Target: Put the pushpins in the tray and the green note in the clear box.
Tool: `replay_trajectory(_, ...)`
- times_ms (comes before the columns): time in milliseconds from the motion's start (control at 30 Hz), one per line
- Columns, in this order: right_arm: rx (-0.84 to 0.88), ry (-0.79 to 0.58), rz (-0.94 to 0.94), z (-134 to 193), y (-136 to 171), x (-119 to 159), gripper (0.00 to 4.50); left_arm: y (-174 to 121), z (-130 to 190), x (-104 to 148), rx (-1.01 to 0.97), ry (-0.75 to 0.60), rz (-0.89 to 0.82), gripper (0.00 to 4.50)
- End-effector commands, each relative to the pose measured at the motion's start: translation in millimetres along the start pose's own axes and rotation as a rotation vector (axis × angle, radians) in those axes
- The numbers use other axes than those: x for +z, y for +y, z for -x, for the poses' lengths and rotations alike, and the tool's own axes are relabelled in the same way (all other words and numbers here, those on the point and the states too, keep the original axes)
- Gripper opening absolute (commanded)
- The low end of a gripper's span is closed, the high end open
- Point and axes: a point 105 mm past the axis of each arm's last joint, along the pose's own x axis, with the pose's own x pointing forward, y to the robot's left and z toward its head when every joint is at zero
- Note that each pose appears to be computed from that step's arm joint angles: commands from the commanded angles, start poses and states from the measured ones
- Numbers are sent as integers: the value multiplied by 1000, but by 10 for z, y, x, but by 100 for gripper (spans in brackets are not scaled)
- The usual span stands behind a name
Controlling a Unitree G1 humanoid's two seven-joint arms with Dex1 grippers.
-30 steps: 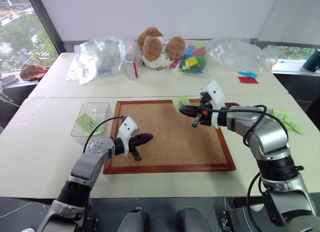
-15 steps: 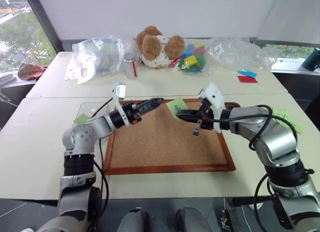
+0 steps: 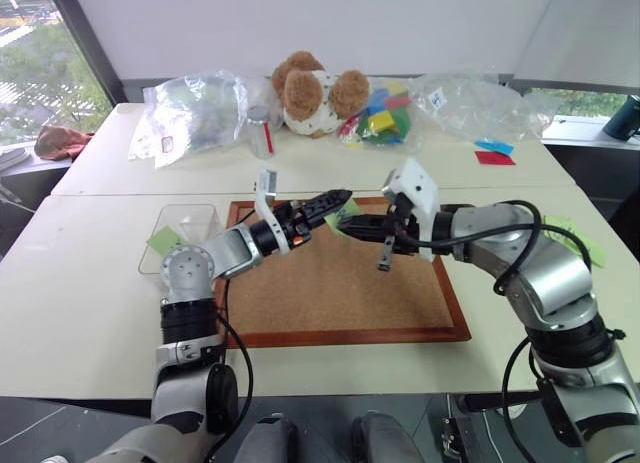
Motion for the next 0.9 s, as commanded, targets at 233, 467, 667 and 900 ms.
replay_trajectory(233,20,-48,56,5,54,181,0,-46,-44,-83,-11,-16,63,391)
replay_trajectory(467,8,-54,52,9,24,203,0,-49,-18,-145,-2,-17,76,80)
replay_trajectory(667,-11,-52,46,27,-16,213,0,-53,4,-161,-1,-28,85,3)
replay_trajectory(900,-35,-47,38,90,-57,240,0,14,43,-121,22,-54,85,3)
